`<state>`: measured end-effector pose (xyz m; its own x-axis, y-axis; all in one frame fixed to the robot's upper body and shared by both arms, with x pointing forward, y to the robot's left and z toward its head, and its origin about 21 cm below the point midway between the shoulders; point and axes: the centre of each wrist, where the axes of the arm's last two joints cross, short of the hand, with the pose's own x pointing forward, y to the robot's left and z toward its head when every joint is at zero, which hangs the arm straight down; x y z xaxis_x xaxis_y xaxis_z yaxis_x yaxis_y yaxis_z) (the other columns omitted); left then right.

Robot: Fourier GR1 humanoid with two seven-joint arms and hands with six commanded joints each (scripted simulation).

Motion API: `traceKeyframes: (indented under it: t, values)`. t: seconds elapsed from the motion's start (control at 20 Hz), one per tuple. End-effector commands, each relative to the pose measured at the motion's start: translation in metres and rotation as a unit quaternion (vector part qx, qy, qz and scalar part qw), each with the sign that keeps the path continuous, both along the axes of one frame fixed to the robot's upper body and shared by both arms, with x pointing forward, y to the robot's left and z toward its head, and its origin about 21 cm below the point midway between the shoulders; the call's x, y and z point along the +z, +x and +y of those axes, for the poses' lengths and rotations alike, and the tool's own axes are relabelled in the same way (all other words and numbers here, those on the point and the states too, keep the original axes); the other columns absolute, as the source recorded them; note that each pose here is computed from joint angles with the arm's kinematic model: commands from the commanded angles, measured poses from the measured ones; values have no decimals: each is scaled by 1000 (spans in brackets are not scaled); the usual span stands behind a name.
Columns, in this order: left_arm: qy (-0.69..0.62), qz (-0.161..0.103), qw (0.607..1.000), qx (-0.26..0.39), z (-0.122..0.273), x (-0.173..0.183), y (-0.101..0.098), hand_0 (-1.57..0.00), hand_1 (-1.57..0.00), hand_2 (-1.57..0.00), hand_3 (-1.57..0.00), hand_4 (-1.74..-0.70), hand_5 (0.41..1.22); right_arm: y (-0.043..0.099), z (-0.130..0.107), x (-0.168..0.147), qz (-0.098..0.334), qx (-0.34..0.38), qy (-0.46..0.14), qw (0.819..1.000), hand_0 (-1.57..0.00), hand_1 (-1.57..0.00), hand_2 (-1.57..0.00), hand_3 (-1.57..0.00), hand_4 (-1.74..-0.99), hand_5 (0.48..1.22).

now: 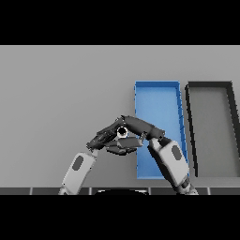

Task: Pick up the blue pipe and place it into the blue bin.

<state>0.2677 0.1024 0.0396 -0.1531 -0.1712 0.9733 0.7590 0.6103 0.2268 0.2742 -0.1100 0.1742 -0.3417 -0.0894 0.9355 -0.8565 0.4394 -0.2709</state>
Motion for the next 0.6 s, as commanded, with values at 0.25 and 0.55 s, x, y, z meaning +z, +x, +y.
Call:
traceKeyframes:
  t: [0.25, 0.55]
  values:
    - [11, 4, 1000, 5, 3, -4, -2, -5, -4, -4, -3, -965, 479, 13, -11, 60, 31, 2, 52, 998, -1571, -1571, -1571, -1571, -1495, 1221]
    - [4, -9, 1000, 0, 7, -2, -5, 0, 0, 0, 0, -947, 468, 44, -39, 120, 16, -79, 133, 988, -1571, -1571, -1571, -1571, -1498, 1221]
